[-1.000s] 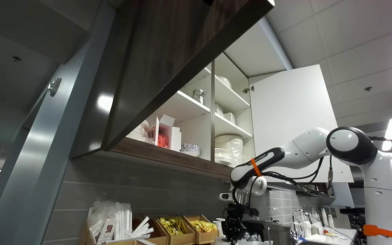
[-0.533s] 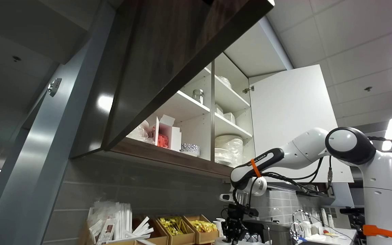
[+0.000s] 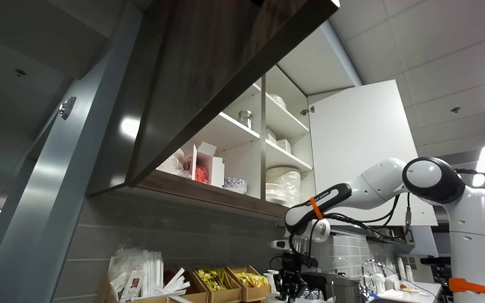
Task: Turn the paper towel to the left
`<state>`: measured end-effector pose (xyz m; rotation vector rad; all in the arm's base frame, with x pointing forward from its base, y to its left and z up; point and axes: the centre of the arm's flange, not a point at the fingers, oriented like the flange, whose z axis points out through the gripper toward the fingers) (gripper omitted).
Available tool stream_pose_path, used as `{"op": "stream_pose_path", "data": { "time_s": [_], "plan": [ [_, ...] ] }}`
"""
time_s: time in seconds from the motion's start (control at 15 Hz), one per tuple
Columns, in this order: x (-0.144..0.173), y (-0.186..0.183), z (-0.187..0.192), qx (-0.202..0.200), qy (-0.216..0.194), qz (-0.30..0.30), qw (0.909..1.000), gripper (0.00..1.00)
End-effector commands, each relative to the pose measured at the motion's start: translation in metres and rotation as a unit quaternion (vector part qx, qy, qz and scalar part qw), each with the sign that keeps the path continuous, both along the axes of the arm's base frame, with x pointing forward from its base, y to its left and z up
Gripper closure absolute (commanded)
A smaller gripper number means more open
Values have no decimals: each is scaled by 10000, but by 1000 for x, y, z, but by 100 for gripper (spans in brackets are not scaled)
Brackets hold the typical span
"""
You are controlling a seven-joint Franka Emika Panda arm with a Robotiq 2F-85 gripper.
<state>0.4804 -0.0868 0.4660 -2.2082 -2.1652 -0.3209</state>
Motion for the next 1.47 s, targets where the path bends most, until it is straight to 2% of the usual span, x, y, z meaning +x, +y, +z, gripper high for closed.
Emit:
{"op": "stream_pose_path", "data": {
  "time_s": [0.0,0.47,0.53,0.6,0.73,1.13,1.2,1.4],
  "plan": [
    [3,-9,0,-223,-76,721,9971,95],
    [7,-12,-10,-367,-39,1556,9871,95],
    [7,-12,-12,-378,-62,1556,9871,76],
    [8,-12,-12,-379,-75,1532,9874,53],
    [7,-11,-11,-344,-60,1415,9893,50],
    [6,-7,1,-265,-127,657,9974,4],
    [6,-6,2,-260,-128,477,9984,1],
    [5,-1,0,-198,-119,-9,9997,0]
  ]
}}
